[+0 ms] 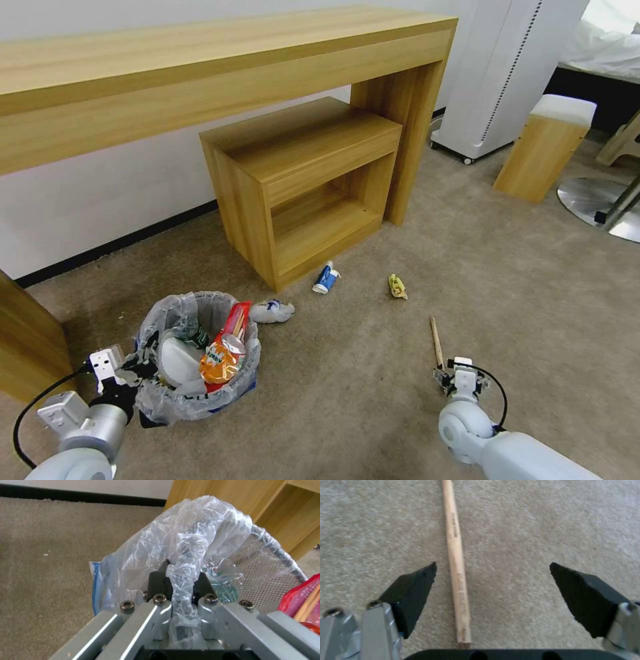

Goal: Pick up the trash bin and place the garbage on the floor into it.

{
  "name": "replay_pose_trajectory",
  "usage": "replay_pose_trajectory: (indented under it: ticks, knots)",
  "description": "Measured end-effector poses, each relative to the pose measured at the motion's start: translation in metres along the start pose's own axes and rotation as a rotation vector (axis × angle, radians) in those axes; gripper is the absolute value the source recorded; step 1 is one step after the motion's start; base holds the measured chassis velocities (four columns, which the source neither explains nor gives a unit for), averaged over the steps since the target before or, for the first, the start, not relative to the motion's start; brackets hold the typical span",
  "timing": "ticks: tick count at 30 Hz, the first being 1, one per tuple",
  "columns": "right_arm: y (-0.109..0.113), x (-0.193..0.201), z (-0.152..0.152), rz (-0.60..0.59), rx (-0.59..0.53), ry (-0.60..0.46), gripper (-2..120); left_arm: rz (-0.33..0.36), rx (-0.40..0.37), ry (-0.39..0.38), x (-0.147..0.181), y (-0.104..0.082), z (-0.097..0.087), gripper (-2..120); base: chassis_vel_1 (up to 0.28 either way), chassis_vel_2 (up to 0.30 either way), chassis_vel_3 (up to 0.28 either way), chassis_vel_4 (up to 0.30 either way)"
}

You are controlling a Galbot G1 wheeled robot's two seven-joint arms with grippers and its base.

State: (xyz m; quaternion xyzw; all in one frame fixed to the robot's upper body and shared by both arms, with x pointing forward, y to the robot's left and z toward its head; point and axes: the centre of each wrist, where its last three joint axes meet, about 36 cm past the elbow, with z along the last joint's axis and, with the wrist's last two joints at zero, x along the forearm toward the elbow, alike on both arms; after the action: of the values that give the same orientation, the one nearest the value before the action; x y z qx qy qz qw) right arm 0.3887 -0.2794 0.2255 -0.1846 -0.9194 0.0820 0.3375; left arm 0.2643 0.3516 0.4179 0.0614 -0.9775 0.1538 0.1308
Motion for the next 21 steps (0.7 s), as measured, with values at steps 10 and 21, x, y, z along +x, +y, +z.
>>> replay_pose_trajectory:
  ticks: [10, 21]
  knots:
    - [0.007, 0.003, 0.024, -0.074, 0.032, -0.015, 92, 0.005, 0.004, -0.012, 0.000, 0.000, -0.004, 4, 0.000, 0.000, 0.000, 0.000]
    - [-0.011, 0.003, 0.057, -0.113, 0.027, -0.057, 90, 0.006, 0.005, -0.012, -0.003, 0.000, -0.003, 4, 0.000, 0.000, 0.000, 0.000]
